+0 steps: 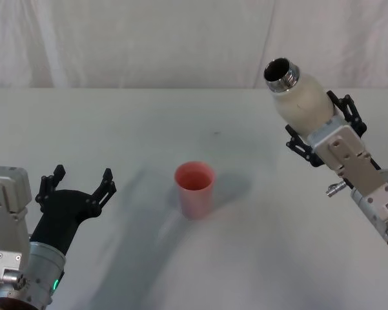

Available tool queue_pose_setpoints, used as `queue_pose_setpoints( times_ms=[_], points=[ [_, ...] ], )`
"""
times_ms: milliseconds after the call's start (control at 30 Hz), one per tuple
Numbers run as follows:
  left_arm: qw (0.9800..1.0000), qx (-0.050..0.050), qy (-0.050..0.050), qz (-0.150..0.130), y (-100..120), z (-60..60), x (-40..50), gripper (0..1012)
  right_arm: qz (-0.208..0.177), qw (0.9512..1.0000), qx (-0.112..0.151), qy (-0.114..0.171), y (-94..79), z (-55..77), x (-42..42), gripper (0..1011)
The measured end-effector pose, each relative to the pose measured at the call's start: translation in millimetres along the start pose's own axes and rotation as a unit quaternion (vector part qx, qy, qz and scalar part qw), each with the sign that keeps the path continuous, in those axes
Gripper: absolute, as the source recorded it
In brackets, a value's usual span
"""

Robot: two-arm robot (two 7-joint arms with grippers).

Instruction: Grasp the thermos with one hand and pour water into the cup lid.

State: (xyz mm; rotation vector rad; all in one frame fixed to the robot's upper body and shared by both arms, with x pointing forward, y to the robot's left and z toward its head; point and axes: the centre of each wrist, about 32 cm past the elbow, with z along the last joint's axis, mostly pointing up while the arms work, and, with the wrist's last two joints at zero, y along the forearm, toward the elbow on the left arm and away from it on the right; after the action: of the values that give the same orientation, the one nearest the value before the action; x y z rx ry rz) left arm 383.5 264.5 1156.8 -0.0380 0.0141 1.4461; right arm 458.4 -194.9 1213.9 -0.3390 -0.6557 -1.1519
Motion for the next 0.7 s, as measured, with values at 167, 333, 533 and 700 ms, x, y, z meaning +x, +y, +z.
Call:
queue_pose_setpoints(
  times_ms=[167,333,533,700],
  points=[
    [1.0000,0.000,0.000,0.000,0.0,0.0,0.0,1001,0.003,0.9998,-0.007,-0.021,-1.1,-1.1,1.7,960],
    [1.0000,0.000,0.000,0.000,0.0,0.0,0.0,1001,0.008,0.9989,-0.006,-0.047,1.3,0.0,2.0,960],
    [1.0000,0.000,0.000,0.000,0.0,0.0,0.0,1001,0.025,0.9953,0.002,-0.093,5.8,0.8,-1.7,960],
    [1.0000,0.000,0.000,0.000,0.0,0.0,0.0,1001,0.037,0.9914,0.011,-0.125,8.3,0.7,-4.6,960]
  ],
)
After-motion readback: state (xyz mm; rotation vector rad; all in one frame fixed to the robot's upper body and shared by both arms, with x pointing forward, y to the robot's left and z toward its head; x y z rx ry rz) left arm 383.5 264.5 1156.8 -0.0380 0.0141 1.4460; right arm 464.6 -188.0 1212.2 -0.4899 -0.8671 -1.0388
